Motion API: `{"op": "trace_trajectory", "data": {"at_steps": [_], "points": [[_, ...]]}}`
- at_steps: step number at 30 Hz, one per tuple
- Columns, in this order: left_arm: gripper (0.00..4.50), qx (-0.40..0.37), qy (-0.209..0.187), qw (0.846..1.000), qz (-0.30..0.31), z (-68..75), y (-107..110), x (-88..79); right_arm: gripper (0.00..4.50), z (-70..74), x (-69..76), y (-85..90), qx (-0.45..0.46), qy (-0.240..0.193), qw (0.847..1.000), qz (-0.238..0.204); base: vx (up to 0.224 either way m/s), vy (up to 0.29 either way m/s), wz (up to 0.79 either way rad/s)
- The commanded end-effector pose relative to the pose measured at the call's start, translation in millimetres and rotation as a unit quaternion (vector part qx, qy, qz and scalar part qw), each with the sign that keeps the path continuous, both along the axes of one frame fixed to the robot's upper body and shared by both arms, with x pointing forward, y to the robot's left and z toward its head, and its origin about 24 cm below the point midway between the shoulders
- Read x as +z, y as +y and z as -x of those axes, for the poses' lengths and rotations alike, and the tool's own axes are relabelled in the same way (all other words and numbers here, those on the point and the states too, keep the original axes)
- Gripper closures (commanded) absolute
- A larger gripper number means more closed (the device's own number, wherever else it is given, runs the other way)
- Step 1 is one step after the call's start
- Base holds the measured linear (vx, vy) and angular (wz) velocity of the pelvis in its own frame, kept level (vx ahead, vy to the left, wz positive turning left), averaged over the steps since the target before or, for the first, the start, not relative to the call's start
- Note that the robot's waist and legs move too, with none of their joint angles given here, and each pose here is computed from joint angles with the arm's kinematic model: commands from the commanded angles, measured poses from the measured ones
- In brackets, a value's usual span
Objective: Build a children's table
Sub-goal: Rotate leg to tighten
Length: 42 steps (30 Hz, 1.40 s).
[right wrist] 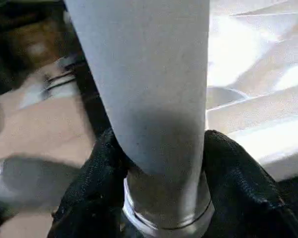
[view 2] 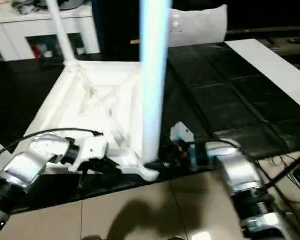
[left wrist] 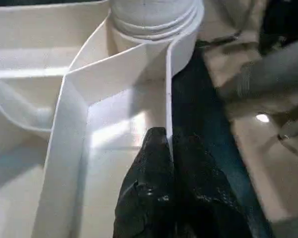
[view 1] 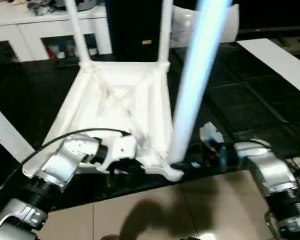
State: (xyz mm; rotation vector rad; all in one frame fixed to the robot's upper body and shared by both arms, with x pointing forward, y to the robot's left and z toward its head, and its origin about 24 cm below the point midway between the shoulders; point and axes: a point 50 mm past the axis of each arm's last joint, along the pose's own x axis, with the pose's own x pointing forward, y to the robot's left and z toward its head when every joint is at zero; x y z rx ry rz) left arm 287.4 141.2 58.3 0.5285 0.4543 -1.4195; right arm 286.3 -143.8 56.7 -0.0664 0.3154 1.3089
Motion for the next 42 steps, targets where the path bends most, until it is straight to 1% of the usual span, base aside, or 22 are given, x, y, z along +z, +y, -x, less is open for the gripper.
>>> {"op": "trace_trajectory", "data": {"at_steps": [1,3,4,6,7,9,10,12,14,16,17,19,21,26,27,30,31,33,34,35,38,42], "points": [[4.50,-0.002,-0.018,0.999,0.044,1.2,-23,9.9,2.54,-13.1,1.1,5.3,-0.078,-0.017,0.997,0.009,0.000,0.000,0.00],[4.50,0.025,-0.020,0.998,0.049,-0.8,-25,9.4,2.55,-16.2,-1.2,10.1,-0.104,-0.015,0.994,0.008,0.000,0.000,0.00],[4.50,0.081,-0.025,0.995,0.058,-4.4,-33,7.9,2.55,-23.5,-7.1,23.4,-0.165,-0.001,0.986,0.009,0.000,0.000,0.00],[4.50,0.101,-0.025,0.993,0.062,-5.5,-38,7.5,2.56,-26.0,-9.4,29.8,-0.187,0.004,0.982,0.011,0.000,0.000,0.00],[4.50,0.124,-0.027,0.990,0.066,-6.9,-46,7.6,2.56,-29.1,-12.2,38.7,-0.215,0.006,0.976,0.019,0.000,0.000,0.00],[4.50,0.141,-0.033,0.987,0.072,-8.5,-55,8.1,2.57,-33.7,-13.7,47.3,-0.255,-0.001,0.966,0.029,0.000,0.000,0.00],[4.50,0.164,-0.034,0.982,0.086,-11.8,-65,9.3,2.57,-41.2,-14.9,52.9,-0.311,-0.014,0.949,0.048,0.000,0.000,0.00],[4.50,0.178,-0.033,0.978,0.100,-14.5,-75,10.3,2.57,-45.5,-16.0,58.3,-0.340,-0.024,0.938,0.063,0.000,0.000,0.00],[4.50,0.182,-0.034,0.977,0.103,-15.2,-78,10.6,2.57,-45.9,-16.4,60.5,-0.343,-0.028,0.937,0.066,0.000,0.000,0.00],[4.50,0.184,-0.044,0.977,0.097,-17.9,-84,11.5,2.57,-44.2,-14.5,65.8,-0.317,-0.028,0.947,0.046,0.000,0.000,0.00],[4.50,0.184,-0.046,0.977,0.095,-18.2,-84,11.6,2.23,-44.2,-13.7,65.9,-0.317,-0.028,0.947,0.041,0.000,0.000,0.00],[4.50,0.184,-0.052,0.978,0.087,-18.9,-83,11.3,1.86,-43.7,-9.7,64.7,-0.313,-0.027,0.949,0.015,0.000,0.000,0.00],[4.50,0.184,-0.060,0.978,0.075,-19.8,-77,10.1,1.79,-41.6,-7.4,60.9,-0.300,-0.032,0.953,0.004,0.000,0.000,0.00],[4.50,0.178,-0.067,0.979,0.068,-19.3,-67,8.4,1.33,-39.2,-10.4,47.5,-0.295,-0.053,0.954,0.023,0.000,0.000,0.00],[4.50,0.172,-0.070,0.980,0.068,-19.1,-65,8.4,1.10,-39.1,-10.7,44.2,-0.295,-0.058,0.954,0.026,0.000,0.000,0.00],[4.50,0.137,-0.067,0.987,0.050,-17.0,-48,3.9,0.98,-34.5,-4.0,20.6,-0.255,-0.084,0.963,0.022,0.000,0.000,0.00],[4.50,0.137,-0.067,0.987,0.050,-17.0,-48,3.9,0.92,-34.5,-4.0,20.6,-0.255,-0.084,0.963,0.022,0.000,0.000,0.00],[4.50,0.099,-0.062,0.992,0.042,-13.6,-38,3.0,0.59,-30.8,2.2,7.2,-0.226,-0.098,0.969,0.021,0.000,0.000,0.00],[4.50,0.081,-0.059,0.994,0.037,-11.8,-34,2.8,0.55,-28.4,5.0,1.9,-0.209,-0.100,0.973,0.019,0.000,0.000,0.00],[4.50,0.081,-0.059,0.994,0.037,-11.8,-34,2.8,0.55,-28.4,5.0,1.9,-0.209,-0.100,0.973,0.019,0.000,0.000,0.00],[4.50,0.035,-0.057,0.997,0.031,-7.8,-26,4.3,0.25,-21.1,8.9,-10.1,-0.152,-0.099,0.983,0.032,0.000,0.000,0.00],[4.50,-0.029,-0.051,0.998,0.008,-1.1,-17,3.7,0.25,-11.5,13.4,-19.6,-0.067,-0.089,0.993,0.042,0.000,0.000,0.00]]}}
